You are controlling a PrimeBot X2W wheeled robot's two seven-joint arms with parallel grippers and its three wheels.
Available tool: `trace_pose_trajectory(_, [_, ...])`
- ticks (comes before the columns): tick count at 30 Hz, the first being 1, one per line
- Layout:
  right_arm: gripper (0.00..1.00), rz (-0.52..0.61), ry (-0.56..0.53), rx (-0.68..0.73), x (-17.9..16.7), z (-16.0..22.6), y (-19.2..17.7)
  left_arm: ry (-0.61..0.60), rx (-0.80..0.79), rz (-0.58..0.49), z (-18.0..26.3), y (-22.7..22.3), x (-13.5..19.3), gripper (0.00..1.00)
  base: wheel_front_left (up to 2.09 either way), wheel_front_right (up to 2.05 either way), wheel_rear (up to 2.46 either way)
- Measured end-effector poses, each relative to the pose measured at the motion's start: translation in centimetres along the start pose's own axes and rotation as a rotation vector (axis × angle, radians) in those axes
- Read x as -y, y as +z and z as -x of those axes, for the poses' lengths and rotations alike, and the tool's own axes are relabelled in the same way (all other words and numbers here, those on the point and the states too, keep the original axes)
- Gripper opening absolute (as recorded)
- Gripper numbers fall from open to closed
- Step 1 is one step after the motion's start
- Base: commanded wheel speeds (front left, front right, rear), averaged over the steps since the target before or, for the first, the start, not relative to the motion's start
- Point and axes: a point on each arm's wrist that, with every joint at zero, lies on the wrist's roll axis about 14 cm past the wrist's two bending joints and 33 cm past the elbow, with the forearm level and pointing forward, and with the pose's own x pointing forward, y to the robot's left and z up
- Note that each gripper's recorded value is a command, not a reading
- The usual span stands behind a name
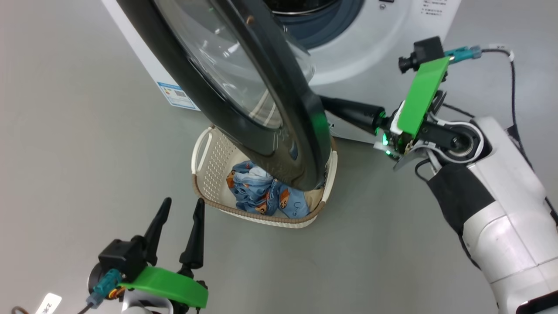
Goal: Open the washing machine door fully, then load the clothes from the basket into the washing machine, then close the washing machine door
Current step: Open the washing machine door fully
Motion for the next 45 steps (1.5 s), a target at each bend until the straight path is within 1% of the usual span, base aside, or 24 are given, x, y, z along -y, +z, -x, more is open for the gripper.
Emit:
trace_pose_trajectory(16, [0.00, 0.007, 0.065, -0.192, -2.6, -2.9, -6.9, 0.070, 0.026, -0.026, 2.8, 1.0, -2.0, 1.00, 0.00, 0.00, 0.00])
trace_pose_trajectory(22, [0.00, 0.013, 0.068, -0.212, -3.1, -2.9, -8.3, 0.074, 0.041, -0.030, 3.1, 1.5, -2.2, 1.00, 0.00, 0.00, 0.00])
trace_pose_trajectory(26, [0.00, 0.006, 0.064, -0.191, -3.1, -2.5, -8.4, 0.067, 0.047, -0.028, 3.2, 1.7, -2.0, 1.00, 0.00, 0.00, 0.00])
trace_pose_trajectory(27, [0.06, 0.004, 0.064, -0.175, -3.2, -2.4, -8.2, 0.063, 0.049, -0.027, 3.2, 1.7, -1.8, 1.00, 0.00, 0.00, 0.00])
trace_pose_trajectory(28, [0.21, 0.003, 0.067, -0.157, -3.3, -2.2, -8.0, 0.059, 0.050, -0.027, 3.2, 1.7, -1.8, 1.00, 0.00, 0.00, 0.00])
trace_pose_trajectory(29, [0.42, 0.001, 0.069, -0.140, -3.4, -2.0, -7.8, 0.055, 0.050, -0.027, 3.2, 1.7, -1.7, 1.00, 0.00, 0.00, 0.00])
trace_pose_trajectory(30, [0.78, 0.002, 0.068, -0.121, -3.4, -1.9, -7.6, 0.052, 0.050, -0.029, 3.2, 1.8, -1.6, 1.00, 0.00, 0.00, 0.00])
trace_pose_trajectory(31, [1.00, 0.003, 0.067, -0.099, -3.5, -1.6, -7.4, 0.049, 0.051, -0.028, 3.2, 1.8, -1.6, 1.00, 0.00, 0.00, 0.00])
trace_pose_trajectory(32, [1.00, -0.005, 0.061, -0.051, -3.3, -1.0, -7.0, 0.043, 0.053, -0.023, 3.3, 1.8, -1.4, 1.00, 0.00, 0.00, 0.00])
trace_pose_trajectory(40, [1.00, -0.017, -0.051, 0.083, 0.1, 3.0, -7.3, 0.015, 0.042, -0.029, 3.8, 1.5, -1.2, 1.00, 0.00, 0.00, 0.00])
trace_pose_trajectory(45, [1.00, -0.028, -0.099, 0.182, 1.5, 5.6, -6.8, 0.000, 0.032, -0.024, 4.0, 1.2, -1.0, 1.00, 0.00, 0.00, 0.00])
